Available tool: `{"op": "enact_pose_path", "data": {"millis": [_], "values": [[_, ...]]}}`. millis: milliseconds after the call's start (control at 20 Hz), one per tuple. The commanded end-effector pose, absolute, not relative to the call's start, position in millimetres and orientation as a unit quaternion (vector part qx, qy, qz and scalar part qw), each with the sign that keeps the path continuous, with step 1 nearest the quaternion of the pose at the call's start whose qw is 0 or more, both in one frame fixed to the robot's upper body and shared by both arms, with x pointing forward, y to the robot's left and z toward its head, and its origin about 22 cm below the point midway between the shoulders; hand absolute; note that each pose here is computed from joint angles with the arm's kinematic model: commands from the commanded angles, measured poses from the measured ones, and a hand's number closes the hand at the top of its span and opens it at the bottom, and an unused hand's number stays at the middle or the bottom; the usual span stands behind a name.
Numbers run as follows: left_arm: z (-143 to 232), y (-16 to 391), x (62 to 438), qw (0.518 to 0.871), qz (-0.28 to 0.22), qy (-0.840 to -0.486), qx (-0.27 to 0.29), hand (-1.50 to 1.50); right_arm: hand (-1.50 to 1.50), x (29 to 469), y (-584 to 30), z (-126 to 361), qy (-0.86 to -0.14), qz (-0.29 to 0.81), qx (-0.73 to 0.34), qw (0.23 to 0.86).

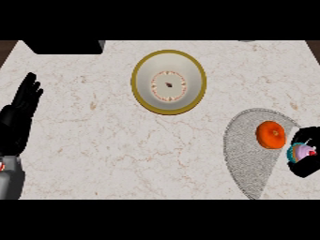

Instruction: Pick the cupcake from the placemat and place it in the bowl

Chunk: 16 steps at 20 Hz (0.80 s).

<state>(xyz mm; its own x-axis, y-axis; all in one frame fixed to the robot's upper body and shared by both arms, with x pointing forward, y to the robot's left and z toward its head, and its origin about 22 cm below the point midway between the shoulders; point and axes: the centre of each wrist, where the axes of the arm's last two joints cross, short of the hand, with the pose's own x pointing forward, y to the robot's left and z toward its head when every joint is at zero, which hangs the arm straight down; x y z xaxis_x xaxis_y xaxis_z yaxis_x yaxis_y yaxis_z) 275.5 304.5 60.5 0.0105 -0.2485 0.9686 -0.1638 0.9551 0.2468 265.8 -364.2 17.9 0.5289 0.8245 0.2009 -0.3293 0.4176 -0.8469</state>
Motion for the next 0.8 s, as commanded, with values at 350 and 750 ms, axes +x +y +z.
{"op": "enact_pose_path", "data": {"millis": [350, 750], "values": [[70.0, 264.8, 295.0, 0.678, -0.087, -0.725, 0.089, 0.00, 1.50, 331.9, -88.3, 71.2, -0.433, 0.404, -0.426, 0.684], [64.8, 263.4, 299.2, 0.686, -0.091, -0.716, 0.095, 0.00, 1.50, 348.6, -11.7, 153.9, -0.478, 0.298, -0.582, 0.587]]}}
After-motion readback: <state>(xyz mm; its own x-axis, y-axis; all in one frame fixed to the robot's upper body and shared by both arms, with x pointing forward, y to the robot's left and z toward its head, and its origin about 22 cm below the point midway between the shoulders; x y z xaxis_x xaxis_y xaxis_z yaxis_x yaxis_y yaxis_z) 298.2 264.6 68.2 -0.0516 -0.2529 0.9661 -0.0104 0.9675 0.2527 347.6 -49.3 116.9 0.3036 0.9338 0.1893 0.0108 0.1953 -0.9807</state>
